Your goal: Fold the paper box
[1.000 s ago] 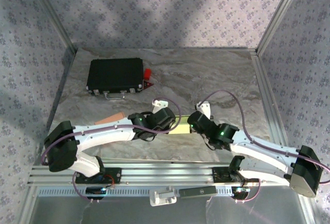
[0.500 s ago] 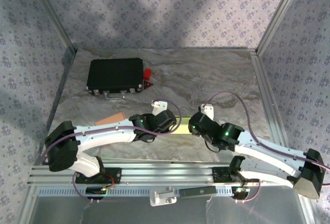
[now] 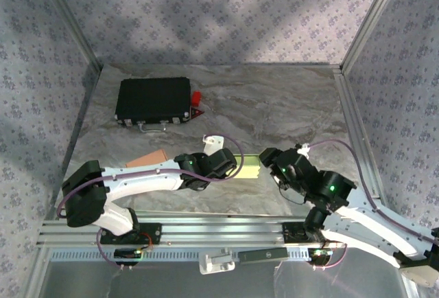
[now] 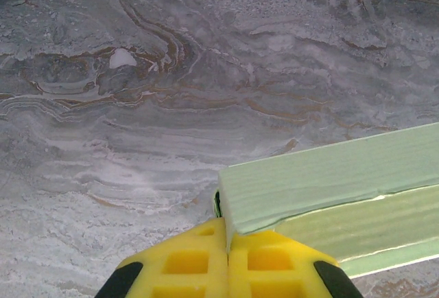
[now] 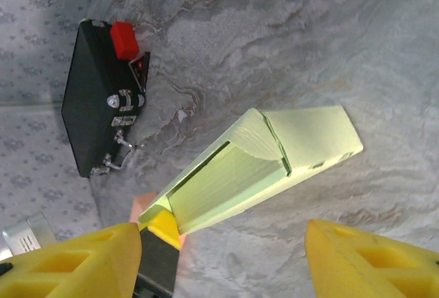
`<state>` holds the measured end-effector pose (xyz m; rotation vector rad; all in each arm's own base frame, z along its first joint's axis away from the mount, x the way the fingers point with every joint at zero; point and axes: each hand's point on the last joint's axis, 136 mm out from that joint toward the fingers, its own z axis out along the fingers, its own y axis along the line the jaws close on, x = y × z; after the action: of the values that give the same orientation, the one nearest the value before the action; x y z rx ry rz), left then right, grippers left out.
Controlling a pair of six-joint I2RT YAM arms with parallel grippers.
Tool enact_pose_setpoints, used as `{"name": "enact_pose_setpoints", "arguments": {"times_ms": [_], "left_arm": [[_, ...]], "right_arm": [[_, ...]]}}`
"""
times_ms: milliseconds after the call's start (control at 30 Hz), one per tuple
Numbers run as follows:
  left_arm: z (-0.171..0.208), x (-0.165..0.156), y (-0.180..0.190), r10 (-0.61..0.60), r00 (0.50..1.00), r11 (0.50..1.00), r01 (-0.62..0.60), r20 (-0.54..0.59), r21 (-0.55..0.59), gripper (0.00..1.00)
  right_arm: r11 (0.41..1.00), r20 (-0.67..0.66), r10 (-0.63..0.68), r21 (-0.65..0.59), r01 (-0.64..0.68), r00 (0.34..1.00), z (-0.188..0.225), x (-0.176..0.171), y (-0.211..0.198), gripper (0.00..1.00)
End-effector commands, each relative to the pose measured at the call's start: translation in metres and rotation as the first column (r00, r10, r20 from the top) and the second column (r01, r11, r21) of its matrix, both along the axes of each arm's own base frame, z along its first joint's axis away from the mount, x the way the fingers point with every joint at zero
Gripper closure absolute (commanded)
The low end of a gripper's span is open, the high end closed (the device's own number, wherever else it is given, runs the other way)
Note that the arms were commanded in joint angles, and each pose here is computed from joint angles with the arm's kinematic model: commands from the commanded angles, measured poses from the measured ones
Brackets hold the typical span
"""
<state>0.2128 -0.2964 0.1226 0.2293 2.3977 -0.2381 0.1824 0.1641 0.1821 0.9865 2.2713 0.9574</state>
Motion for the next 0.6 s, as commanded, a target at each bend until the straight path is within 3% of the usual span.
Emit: {"name": "enact_pose_setpoints", "arguments": {"times_ms": [0, 167, 567], "left_arm": [[-0.003, -0.003, 0.000, 0.002, 1.000, 1.000, -0.002, -0.011, 0.027, 0.94], [-0.001, -0.004, -0.001, -0.001, 1.000, 1.000, 0.001, -0.008, 0.031, 0.94], [0.003, -0.004, -0.003, -0.005, 1.000, 0.999, 0.005, 0.001, 0.034, 0.94]], "right_arm": [[0.985, -0.151, -0.082, 0.138, 0.103, 0.985, -0.017, -0.005, 0.008, 0.28], [0.956, -0.172, -0.096, 0.259, 0.139, 0.980, -0.027, 0.011, 0.017, 0.18], [0.943, -0.213, -0.077, 0.303, 0.140, 0.974, -0.050, 0.023, 0.019, 0.19]]}}
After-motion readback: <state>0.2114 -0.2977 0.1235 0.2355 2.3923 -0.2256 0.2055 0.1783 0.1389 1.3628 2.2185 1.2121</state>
